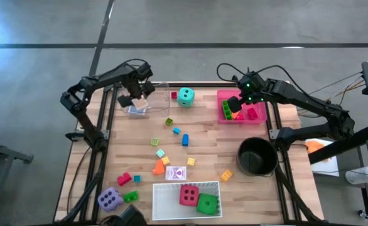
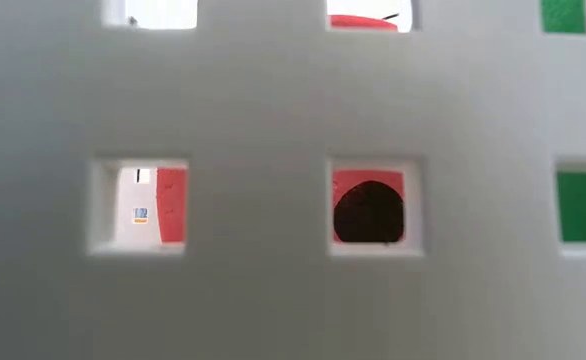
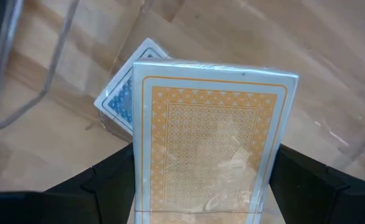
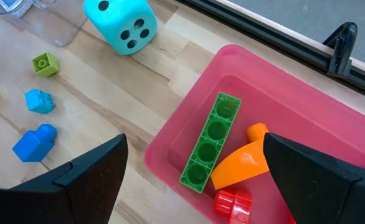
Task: Pick & Place Toys
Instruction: Put the yellow deck of cards into the transparent bin
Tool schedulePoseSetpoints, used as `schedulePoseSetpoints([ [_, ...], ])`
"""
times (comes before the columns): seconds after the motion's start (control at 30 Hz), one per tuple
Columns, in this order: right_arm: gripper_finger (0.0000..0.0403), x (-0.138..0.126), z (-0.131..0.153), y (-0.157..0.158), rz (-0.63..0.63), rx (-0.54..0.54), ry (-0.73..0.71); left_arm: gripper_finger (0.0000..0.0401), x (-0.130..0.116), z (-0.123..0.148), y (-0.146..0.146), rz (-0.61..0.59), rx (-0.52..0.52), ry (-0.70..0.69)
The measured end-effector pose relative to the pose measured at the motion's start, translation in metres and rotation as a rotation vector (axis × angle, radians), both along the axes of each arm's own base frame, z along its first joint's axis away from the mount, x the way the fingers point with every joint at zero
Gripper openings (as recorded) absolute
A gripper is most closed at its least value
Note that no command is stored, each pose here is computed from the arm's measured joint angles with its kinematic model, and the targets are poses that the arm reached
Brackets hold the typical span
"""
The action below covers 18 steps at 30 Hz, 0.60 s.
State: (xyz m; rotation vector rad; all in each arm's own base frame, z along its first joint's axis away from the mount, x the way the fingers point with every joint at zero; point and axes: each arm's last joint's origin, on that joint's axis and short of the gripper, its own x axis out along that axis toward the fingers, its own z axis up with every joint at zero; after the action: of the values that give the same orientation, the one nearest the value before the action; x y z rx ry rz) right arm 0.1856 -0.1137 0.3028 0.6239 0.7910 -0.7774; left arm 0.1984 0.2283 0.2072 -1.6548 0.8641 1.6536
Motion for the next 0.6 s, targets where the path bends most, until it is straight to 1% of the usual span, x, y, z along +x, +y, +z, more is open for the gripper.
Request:
schedulePoseSetpoints([
  [0.17,0.0366,0.000,0.000,0.000,0.000,0.000,0.000,0.0301,0.000,-0.010,-0.001,0.050,-0.052,0.002],
  [0.43,0.0366,0.000,0.000,0.000,0.000,0.000,0.000,0.0301,-0.005,-0.034,-0.008,0.064,-0.067,-0.025],
  [0.6,0.0366,0.000,0.000,0.000,0.000,0.000,0.000,0.0301,-0.007,-0.040,-0.011,0.089,-0.064,-0.028],
])
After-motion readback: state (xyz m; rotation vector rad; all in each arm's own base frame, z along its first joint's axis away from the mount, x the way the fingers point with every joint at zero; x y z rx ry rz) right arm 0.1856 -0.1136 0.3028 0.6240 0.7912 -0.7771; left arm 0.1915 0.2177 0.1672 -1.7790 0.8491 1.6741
